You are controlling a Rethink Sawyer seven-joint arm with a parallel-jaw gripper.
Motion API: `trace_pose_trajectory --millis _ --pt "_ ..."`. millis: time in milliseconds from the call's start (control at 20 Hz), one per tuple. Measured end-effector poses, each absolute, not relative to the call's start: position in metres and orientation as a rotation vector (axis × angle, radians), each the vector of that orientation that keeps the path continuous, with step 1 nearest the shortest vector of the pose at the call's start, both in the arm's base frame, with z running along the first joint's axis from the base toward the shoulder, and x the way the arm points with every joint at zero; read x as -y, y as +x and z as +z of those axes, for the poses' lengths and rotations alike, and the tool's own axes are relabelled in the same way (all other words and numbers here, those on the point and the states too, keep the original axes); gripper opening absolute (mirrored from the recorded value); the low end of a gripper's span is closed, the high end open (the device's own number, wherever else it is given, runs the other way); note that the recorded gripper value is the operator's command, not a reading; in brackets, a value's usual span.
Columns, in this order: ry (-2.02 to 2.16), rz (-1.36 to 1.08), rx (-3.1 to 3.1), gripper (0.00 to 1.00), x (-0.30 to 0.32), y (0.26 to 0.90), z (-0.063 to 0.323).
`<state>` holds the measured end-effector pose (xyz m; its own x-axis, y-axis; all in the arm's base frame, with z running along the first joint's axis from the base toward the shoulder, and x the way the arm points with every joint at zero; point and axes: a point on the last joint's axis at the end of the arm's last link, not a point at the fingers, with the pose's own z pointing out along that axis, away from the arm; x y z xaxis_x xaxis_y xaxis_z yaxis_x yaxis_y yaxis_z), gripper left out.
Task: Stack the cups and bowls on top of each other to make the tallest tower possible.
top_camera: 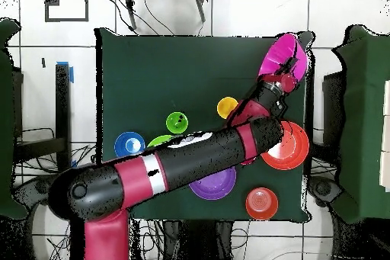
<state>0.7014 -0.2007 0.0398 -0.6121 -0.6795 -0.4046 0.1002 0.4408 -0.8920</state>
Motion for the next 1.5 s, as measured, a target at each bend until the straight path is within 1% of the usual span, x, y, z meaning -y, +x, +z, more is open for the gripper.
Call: trace_pose_trajectory --millis 300,750,900,1150,1500 --pt "-0.572 -1.169 -1.859 0.0 0.21 0.722 0.018" --pt "-0.733 -1.113 -1.843 0.0 0.228 0.751 0.017" --pt "-0.846 -1.087 -1.838 0.0 0.229 0.765 0.025" --pt "-0.964 -1.042 -1.813 0.0 0.21 0.782 0.032" --pt "-1.098 -0.962 -1.767 0.0 0.17 0.806 0.026"
